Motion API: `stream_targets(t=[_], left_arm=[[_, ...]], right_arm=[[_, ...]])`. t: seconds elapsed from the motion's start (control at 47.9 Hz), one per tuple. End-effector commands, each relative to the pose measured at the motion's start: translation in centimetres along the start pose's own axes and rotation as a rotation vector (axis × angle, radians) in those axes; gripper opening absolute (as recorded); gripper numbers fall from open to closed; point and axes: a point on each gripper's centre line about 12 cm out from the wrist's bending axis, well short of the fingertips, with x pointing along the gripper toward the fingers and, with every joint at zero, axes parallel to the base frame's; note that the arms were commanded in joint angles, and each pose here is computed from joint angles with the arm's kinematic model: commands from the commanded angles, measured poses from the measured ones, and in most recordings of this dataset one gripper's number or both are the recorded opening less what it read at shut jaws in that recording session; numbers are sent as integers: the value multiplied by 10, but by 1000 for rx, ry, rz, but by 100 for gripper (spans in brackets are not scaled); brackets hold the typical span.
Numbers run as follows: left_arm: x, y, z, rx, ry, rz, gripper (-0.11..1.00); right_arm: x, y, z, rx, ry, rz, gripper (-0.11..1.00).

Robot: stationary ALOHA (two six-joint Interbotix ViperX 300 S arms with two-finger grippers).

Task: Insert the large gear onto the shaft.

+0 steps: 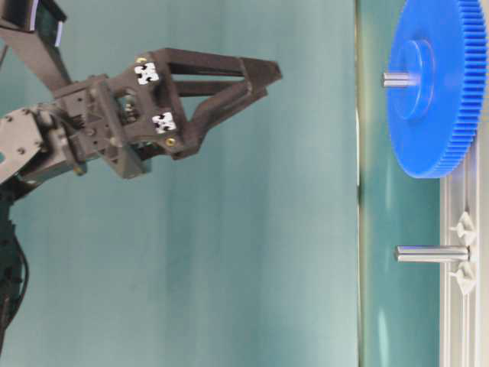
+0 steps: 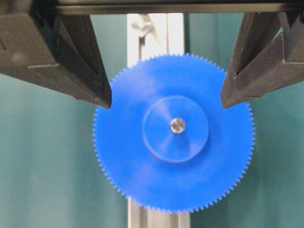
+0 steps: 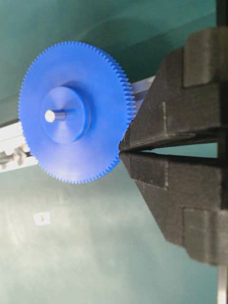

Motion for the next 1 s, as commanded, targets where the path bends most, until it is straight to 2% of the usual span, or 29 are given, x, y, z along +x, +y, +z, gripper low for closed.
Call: stream_targets(t=[0.0, 0.125, 0.438, 0.981], left_arm=[[-36, -3, 12, -14, -81, 5, 89], [-35, -4, 11, -38, -77, 2, 89], [-39, -15, 7, -20, -35, -11, 89], [-51, -17, 9, -22, -56, -12, 89]], right_arm=[[-1, 1, 8, 13, -19, 1, 12], [0, 1, 7, 12, -17, 0, 12], [0, 1, 8, 12, -19, 1, 12], [0, 1, 8, 13, -19, 1, 12]])
